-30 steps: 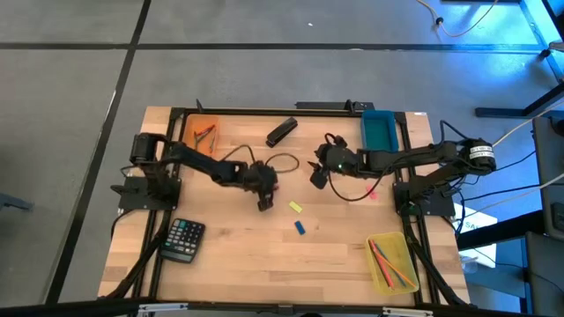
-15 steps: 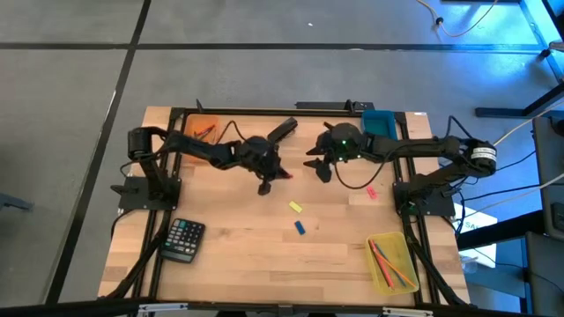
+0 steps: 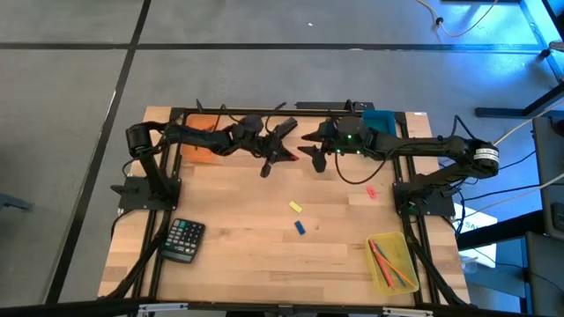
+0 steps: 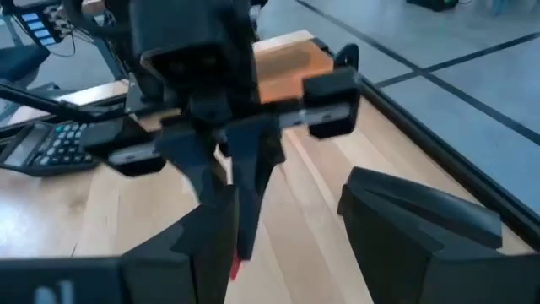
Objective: Sort crayons/erasers/pens/pencils in bins
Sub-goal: Put the red eraser into the blue bin
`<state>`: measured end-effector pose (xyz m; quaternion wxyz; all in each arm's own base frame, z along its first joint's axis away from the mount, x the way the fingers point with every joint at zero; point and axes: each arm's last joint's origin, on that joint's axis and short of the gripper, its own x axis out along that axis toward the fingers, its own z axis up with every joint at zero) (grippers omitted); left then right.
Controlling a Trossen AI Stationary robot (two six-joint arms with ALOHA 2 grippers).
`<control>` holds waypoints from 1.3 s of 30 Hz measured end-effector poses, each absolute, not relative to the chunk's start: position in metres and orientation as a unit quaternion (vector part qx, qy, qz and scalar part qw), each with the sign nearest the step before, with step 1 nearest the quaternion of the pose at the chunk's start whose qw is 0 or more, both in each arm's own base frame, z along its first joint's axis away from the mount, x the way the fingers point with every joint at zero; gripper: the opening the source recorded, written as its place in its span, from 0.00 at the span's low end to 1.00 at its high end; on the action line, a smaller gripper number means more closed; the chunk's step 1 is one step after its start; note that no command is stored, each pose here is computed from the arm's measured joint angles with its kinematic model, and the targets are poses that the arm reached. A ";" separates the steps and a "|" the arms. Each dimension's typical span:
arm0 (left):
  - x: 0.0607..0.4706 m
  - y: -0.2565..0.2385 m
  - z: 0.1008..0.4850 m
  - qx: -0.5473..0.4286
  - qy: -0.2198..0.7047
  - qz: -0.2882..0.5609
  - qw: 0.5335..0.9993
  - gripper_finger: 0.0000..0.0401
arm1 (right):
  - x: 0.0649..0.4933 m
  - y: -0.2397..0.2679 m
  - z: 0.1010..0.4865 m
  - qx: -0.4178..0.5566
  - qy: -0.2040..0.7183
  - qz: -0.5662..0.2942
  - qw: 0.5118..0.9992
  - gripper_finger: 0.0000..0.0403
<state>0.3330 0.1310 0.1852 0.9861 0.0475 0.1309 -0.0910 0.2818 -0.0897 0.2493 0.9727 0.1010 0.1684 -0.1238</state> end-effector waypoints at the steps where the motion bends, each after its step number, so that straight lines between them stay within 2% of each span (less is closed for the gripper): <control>1: 0.333 0.133 0.186 0.049 0.129 -0.091 0.986 0.04 | 0.282 -0.090 0.249 0.101 0.169 -0.124 0.973 0.53; 19: 0.331 0.143 0.194 0.068 0.098 -0.083 0.989 0.04 | 0.293 -0.092 0.229 0.118 0.194 -0.104 0.968 0.51; 22: 0.331 0.143 0.194 0.068 0.098 -0.083 0.989 0.04 | 0.294 -0.092 0.229 0.119 0.195 -0.099 0.968 0.43; 31: 0.331 0.143 0.194 0.056 0.099 -0.082 0.990 0.04 | 0.294 -0.090 0.229 0.126 0.195 -0.066 0.970 0.11; 34: 0.331 0.143 0.194 0.054 0.099 -0.083 0.990 0.04 | 0.294 -0.090 0.229 0.126 0.195 -0.066 0.970 0.07; 39: 0.331 0.143 0.195 0.030 0.094 -0.077 0.992 0.04 | 0.294 -0.090 0.229 0.125 0.194 -0.067 0.971 0.05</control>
